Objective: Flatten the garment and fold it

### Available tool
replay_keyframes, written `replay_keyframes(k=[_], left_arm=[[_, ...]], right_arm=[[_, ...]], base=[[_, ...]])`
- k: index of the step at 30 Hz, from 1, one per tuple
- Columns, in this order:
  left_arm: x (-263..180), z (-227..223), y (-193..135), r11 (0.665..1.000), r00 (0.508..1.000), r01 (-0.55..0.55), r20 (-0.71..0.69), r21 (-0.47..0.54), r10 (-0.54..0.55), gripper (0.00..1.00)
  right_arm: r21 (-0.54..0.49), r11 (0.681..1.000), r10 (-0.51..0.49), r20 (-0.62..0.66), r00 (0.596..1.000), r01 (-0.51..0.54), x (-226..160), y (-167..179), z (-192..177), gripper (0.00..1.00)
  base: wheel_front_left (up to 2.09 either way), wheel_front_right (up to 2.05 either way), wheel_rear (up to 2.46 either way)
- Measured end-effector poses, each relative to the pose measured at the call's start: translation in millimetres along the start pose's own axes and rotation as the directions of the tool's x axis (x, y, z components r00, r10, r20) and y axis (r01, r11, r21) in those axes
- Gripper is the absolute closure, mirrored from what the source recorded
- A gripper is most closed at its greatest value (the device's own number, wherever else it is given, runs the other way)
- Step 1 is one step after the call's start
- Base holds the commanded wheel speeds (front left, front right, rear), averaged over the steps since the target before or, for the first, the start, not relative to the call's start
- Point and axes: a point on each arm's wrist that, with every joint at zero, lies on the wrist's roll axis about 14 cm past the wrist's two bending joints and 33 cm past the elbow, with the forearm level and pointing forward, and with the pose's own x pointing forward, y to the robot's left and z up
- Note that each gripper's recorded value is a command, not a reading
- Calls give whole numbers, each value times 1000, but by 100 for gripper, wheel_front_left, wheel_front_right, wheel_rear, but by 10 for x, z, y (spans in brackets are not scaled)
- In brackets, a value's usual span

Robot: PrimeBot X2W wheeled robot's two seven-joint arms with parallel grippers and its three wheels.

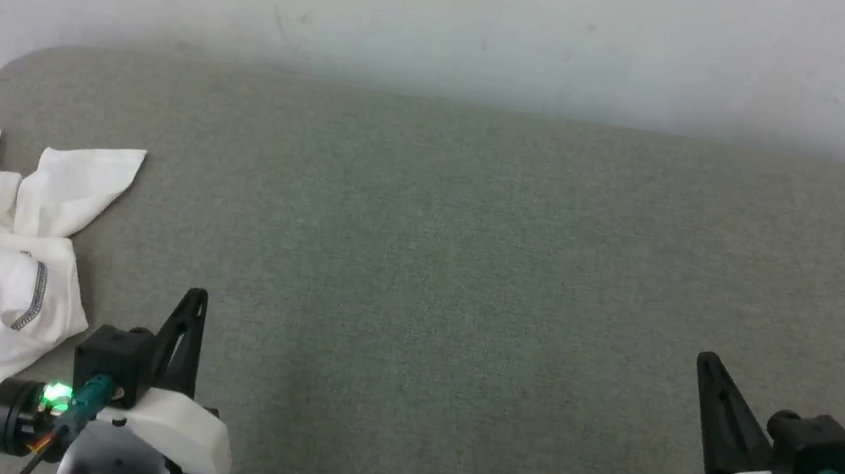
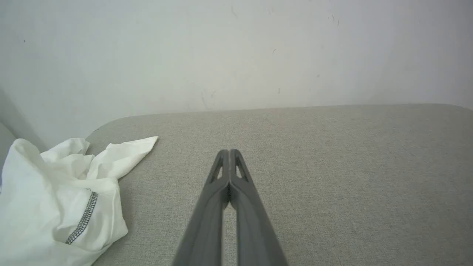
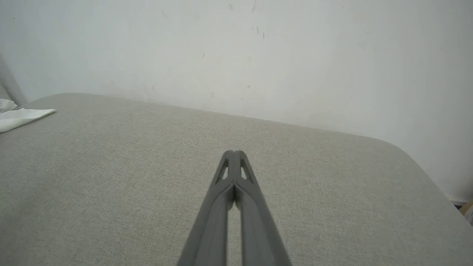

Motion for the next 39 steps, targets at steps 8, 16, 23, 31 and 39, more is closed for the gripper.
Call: replay_keyframes(k=[8,16,23,31,39], left_arm=[[0,0,0,1000,1000,0,0,0,0,100],[-1,-9,-12,1000,1000,4,-2,-1,-4,0],[-6,3,-25,1000,1000,8,10,-13,-7,0],[-33,17,10,999,1000,-3,24,-42,4,0],[-95,37,124,997,998,-38,38,-67,41,0]], right_arm=[[0,1000,0,0,1000,0,0,0,0,100],[0,1000,-3,1,1000,3,-5,-12,-1,0],[11,1000,-14,14,1000,13,-4,-47,18,0],[28,999,-16,34,999,15,12,-59,47,0],[35,999,9,65,998,-11,78,17,111,0]], base=[[0,0,0],[0,0,0],[0,0,0],[0,0,0],[0,0,0]])
